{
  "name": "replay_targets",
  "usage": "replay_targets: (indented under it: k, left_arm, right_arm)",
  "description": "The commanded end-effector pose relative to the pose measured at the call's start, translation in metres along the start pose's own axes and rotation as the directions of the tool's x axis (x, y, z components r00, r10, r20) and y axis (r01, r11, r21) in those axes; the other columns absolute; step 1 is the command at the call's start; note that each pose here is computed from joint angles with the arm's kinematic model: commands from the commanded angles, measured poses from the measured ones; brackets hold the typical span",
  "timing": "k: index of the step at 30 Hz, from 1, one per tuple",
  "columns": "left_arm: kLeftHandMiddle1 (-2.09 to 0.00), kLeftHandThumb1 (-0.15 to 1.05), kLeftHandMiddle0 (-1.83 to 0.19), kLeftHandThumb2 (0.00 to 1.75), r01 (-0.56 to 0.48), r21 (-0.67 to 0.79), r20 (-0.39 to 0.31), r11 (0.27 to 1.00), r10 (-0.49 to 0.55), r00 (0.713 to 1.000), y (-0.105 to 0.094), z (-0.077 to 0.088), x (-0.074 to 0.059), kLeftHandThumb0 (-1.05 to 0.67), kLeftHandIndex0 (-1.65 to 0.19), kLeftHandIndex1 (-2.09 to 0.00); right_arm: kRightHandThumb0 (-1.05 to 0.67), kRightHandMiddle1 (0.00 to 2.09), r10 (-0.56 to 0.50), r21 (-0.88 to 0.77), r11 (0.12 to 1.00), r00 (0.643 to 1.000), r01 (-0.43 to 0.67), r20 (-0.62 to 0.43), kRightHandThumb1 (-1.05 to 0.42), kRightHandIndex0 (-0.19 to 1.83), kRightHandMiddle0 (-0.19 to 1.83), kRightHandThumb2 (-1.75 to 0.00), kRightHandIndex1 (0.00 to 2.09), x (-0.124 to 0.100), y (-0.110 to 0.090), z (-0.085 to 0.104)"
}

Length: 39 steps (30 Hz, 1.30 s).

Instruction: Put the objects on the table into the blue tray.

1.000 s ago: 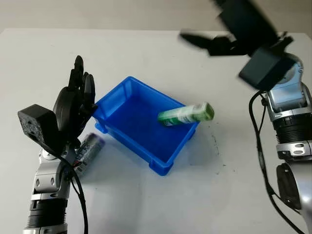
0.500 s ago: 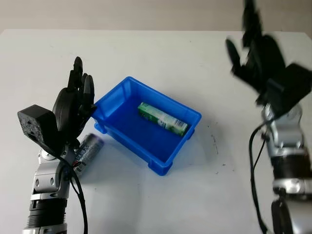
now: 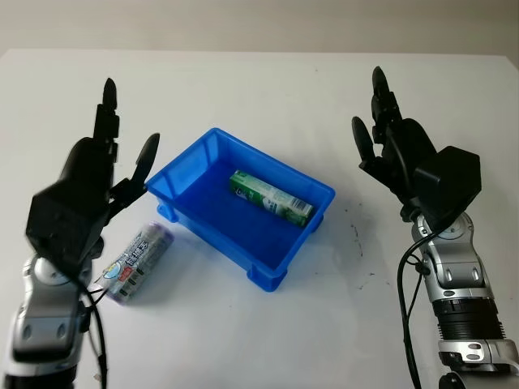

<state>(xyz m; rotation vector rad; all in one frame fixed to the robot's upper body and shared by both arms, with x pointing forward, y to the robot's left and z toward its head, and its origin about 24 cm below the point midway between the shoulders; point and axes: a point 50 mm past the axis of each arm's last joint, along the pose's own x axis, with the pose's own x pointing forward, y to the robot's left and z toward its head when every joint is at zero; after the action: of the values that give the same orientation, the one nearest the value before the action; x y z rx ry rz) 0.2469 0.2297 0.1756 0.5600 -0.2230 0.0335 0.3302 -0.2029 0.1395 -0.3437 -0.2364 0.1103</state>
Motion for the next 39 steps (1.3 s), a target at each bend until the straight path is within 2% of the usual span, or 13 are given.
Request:
replay_targets:
  k: [1, 3, 6, 12, 18, 20, 23, 25, 28, 29, 32, 36, 39]
  left_arm:
    - [-0.06, 1.05, 0.15, 0.29, -0.003, 0.065, 0.029, 0.998, 0.001, 1.0, 0.019, 0.015, -0.01, -0.81, 0.14, -0.05]
    - [-0.05, 1.05, 0.16, 0.18, 0.025, 0.137, 0.023, 0.99, -0.029, 0.999, 0.032, 0.024, -0.018, -0.8, 0.14, -0.05]
    - [-0.05, 1.05, 0.16, 0.16, 0.06, 0.242, 0.018, 0.968, -0.066, 0.998, 0.044, 0.035, -0.024, -0.78, 0.15, -0.05]
    - [-0.06, 1.0, 0.14, 0.06, 0.116, 0.431, 0.048, 0.895, -0.151, 0.987, 0.063, 0.055, -0.027, -0.66, 0.11, -0.07]
    - [-0.06, 0.9, 0.14, 0.03, 0.127, 0.675, 0.078, 0.727, -0.242, 0.967, 0.071, 0.058, -0.025, -0.56, 0.11, -0.06]
    - [-0.06, 0.89, 0.14, 0.04, 0.068, 0.793, 0.118, 0.606, -0.262, 0.958, 0.075, 0.059, -0.023, -0.54, 0.09, -0.07]
    - [-0.06, 0.89, 0.13, 0.05, -0.029, 0.923, 0.169, 0.383, -0.338, 0.926, 0.08, 0.056, -0.018, -0.53, 0.07, -0.07]
    - [-0.06, 0.9, 0.13, 0.06, -0.064, 0.971, 0.156, 0.231, -0.404, 0.901, 0.084, 0.054, -0.014, -0.53, 0.07, -0.06]
    - [-0.08, 0.92, 0.07, 0.06, -0.127, 0.99, 0.144, 0.067, -0.498, 0.855, 0.089, 0.047, -0.006, -0.48, 0.02, -0.08]
    - [-0.08, 0.99, 0.05, 0.13, -0.157, 0.987, 0.138, 0.011, -0.536, 0.833, 0.091, 0.043, -0.004, -0.34, 0.0, -0.09]
    - [-0.08, 1.04, 0.02, 0.27, -0.249, 0.96, 0.12, -0.124, -0.623, 0.773, 0.098, 0.03, 0.003, -0.13, -0.02, -0.08]
    - [-0.07, 1.05, 0.0, 0.3, -0.381, 0.906, 0.158, -0.184, -0.689, 0.707, 0.108, 0.018, 0.007, -0.16, -0.02, -0.06]
    - [-0.05, 1.05, 0.03, 0.38, -0.469, 0.869, 0.212, -0.158, -0.738, 0.641, 0.117, 0.009, 0.009, -0.2, 0.0, -0.05]
  right_arm:
    - [-0.67, 0.0, 0.005, -0.002, 1.0, 1.0, -0.005, 0.009, -1.05, -0.19, -0.19, -0.64, 0.0, -0.002, 0.002, 0.001]
    - [-0.67, 0.0, 0.008, -0.005, 1.0, 1.0, -0.008, 0.006, -1.05, -0.19, -0.19, -0.65, 0.0, -0.002, 0.002, 0.001]
    - [-0.69, 0.0, 0.01, -0.007, 1.0, 1.0, -0.01, 0.006, -1.05, -0.19, -0.19, -0.65, 0.0, -0.001, 0.002, 0.001]
    - [-0.7, 0.0, 0.023, 0.011, 1.0, 1.0, -0.024, 0.014, -1.05, -0.19, -0.19, -0.64, 0.0, 0.002, 0.004, 0.0]
    - [-0.7, 0.0, 0.021, 0.025, 0.999, 1.0, -0.021, 0.013, -1.05, -0.19, -0.19, -0.64, 0.0, 0.003, 0.003, 0.001]
    - [-0.71, 0.0, 0.017, 0.034, 0.999, 1.0, -0.017, 0.016, -1.05, -0.19, -0.19, -0.63, 0.0, 0.002, 0.002, 0.001]
    - [-0.7, 0.0, 0.007, 0.055, 0.998, 1.0, -0.008, 0.019, -1.05, -0.19, -0.19, -0.62, 0.0, 0.003, 0.001, 0.001]
    - [-0.7, 0.0, 0.001, 0.065, 0.998, 1.0, -0.002, 0.014, -1.05, -0.19, -0.19, -0.61, 0.0, 0.003, 0.0, 0.001]
    - [-0.69, 0.0, 0.006, 0.073, 0.997, 1.0, -0.007, 0.016, -1.05, -0.19, -0.19, -0.61, 0.0, 0.004, 0.0, 0.002]
    - [-0.69, 0.0, 0.01, 0.075, 0.997, 1.0, -0.011, 0.018, -1.05, -0.19, -0.19, -0.62, 0.0, 0.004, 0.0, 0.003]
    - [-0.68, 0.0, 0.016, 0.079, 0.997, 1.0, -0.017, 0.019, -1.05, -0.19, -0.19, -0.63, 0.0, 0.005, 0.0, 0.003]
    - [-0.68, 0.0, 0.017, 0.084, 0.996, 1.0, -0.019, 0.017, -1.05, -0.19, -0.19, -0.63, 0.0, 0.005, 0.001, 0.004]
    - [-0.69, 0.0, 0.021, 0.084, 0.996, 1.0, -0.022, 0.016, -1.05, -0.19, -0.19, -0.63, 0.0, 0.005, 0.002, 0.003]
